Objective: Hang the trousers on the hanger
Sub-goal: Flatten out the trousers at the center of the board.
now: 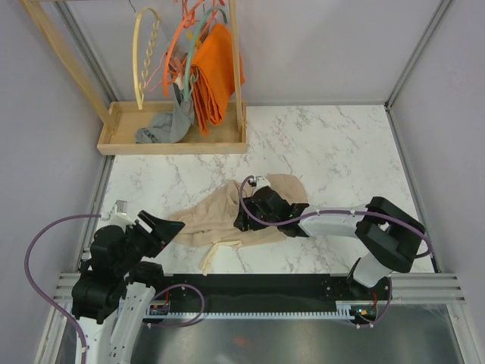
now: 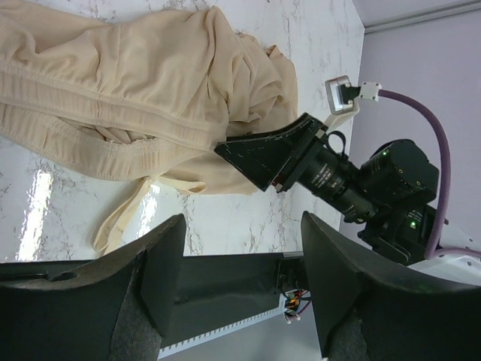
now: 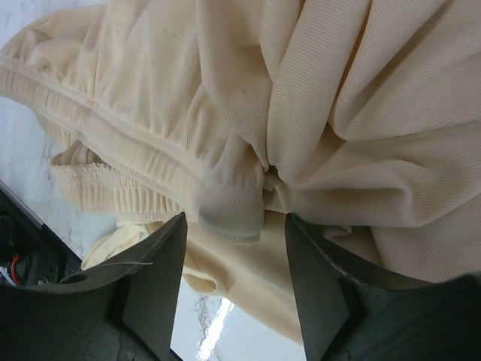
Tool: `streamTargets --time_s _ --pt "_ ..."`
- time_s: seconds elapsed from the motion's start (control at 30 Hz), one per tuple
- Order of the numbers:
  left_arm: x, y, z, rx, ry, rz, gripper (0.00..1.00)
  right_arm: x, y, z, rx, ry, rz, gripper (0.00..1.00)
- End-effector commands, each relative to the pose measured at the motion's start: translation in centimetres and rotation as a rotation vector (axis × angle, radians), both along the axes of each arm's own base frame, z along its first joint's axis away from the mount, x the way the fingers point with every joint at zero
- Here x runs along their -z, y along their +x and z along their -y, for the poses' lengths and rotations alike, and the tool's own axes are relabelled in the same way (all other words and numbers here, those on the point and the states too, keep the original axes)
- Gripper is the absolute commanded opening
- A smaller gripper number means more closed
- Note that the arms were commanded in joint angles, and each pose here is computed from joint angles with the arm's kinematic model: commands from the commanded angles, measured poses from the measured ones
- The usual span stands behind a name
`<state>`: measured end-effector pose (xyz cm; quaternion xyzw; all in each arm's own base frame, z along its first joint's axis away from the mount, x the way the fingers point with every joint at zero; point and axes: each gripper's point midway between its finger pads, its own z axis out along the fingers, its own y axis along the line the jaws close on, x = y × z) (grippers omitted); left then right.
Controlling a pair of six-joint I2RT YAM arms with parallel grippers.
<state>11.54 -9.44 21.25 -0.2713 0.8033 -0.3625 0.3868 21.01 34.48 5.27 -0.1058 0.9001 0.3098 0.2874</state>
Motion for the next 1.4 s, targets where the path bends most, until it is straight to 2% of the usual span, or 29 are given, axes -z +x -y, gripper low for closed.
streamTargets --time_s 0.0,0.13,0.27,0.37,0.4,0.47,0.6,0.63,0.7,0.73,0.8,0.83,1.03,1.17,1.37 --pt "-1.0 0.1 0.2 0.010 -0.012 0.043 0.70 -0.9 1.0 -2.1 0.012 0.067 0.020 0.63" --pt "-1.1 0.0 0.2 0.011 -0.013 0.042 0.70 -0.6 1.1 -2.5 0.016 0.078 0.005 0.54" --pt "-1.2 0.1 0.2 0.010 -0.009 0.041 0.70 -1.8 1.5 -2.0 0.040 0.073 0.040 0.38" --pt "-0.9 0.3 0.2 0.015 0.000 0.024 0.70 -4.2 2.4 -0.3 0.089 0.038 0.113 0.17" --pt "-0.8 0.4 0.3 0.019 0.003 0.016 0.70 -5.0 2.6 0.3 0.104 0.030 0.134 0.06" --pt "-0.5 0.9 0.6 0.041 0.010 0.011 0.72 -7.0 3.1 2.8 0.154 -0.019 0.189 0.00" --pt "1.0 2.4 1.7 0.101 0.007 -0.077 0.74 -9.8 3.7 8.2 0.231 -0.052 0.239 0.00" --pt "2.2 3.1 1.9 0.106 0.013 -0.148 0.74 -10.0 3.8 9.2 0.245 -0.057 0.243 0.00" --pt "2.4 4.3 2.7 0.137 -0.001 -0.158 0.75 -10.5 3.7 11.7 0.274 -0.060 0.254 0.00" --pt "3.6 4.8 3.0 0.142 -0.013 -0.209 0.75 -10.6 3.6 12.3 0.279 -0.063 0.257 0.00" --pt "3.7 6.0 3.8 0.162 -0.050 -0.195 0.75 -10.8 3.2 13.8 0.296 -0.064 0.262 0.00" --pt "4.8 6.4 4.0 0.154 -0.069 -0.240 0.75 -10.7 3.0 14.1 0.301 -0.063 0.260 0.00" --pt "6.7 7.6 6.4 0.175 -0.138 -0.258 0.75 -9.8 2.1 15.5 0.322 -0.073 0.241 0.00" --pt "7.8 8.3 8.9 0.215 -0.047 -0.234 0.77 -9.7 2.0 15.7 0.324 -0.068 0.241 0.00" --pt "10.4 11.2 7.7 0.141 0.119 -0.246 0.80 -10.0 1.8 15.5 0.317 -0.053 0.235 0.00"
